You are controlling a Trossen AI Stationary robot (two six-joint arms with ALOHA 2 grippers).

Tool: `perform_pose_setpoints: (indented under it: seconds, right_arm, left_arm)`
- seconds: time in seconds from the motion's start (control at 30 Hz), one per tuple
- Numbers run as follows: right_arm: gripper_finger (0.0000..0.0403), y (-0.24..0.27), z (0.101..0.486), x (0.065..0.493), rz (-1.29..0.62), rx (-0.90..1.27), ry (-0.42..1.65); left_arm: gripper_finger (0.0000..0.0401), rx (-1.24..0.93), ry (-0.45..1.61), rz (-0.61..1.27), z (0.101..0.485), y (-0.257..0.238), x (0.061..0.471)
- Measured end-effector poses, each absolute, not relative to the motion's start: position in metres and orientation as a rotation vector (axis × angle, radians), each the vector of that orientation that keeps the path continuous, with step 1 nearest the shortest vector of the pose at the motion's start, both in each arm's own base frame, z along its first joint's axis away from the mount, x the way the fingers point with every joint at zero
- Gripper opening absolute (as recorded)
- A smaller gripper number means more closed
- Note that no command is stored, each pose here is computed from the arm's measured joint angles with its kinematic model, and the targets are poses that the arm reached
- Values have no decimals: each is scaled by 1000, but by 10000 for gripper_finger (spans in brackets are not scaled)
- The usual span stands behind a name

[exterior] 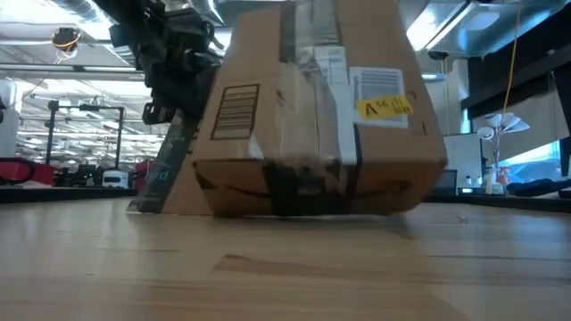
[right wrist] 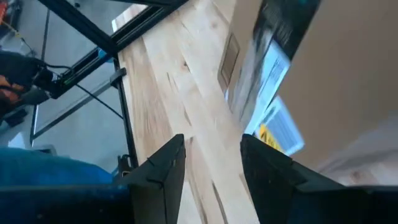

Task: Unpack boxes
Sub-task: Remove the colored items from the cardboard box

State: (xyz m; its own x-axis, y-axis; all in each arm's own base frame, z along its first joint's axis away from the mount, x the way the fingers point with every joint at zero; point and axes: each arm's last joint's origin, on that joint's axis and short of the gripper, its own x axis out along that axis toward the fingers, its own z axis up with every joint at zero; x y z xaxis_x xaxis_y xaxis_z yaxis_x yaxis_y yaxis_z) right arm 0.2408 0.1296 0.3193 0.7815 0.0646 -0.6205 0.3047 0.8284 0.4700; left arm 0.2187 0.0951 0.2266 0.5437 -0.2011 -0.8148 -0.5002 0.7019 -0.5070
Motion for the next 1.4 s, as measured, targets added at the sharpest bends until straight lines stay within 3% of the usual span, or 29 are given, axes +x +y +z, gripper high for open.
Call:
perform_pose_setpoints:
  seconds: [0.37,0.7,0.9,1.4]
  right_arm:
    - [149,128,340,239,-118,540,667]
    - [149,127,349,237,-110,515,668]
    - [149,126,349,237,-115,485,662]
    - [149,78,347,256,-270,497,659]
  left_arm:
    - [9,-822,1123,211,209,95,221]
    - [140,-788,1114,231,209,99,220]
    - [183,-744,1125,284,208,105,217]
    - [198,-575,1269,352,205,107,204]
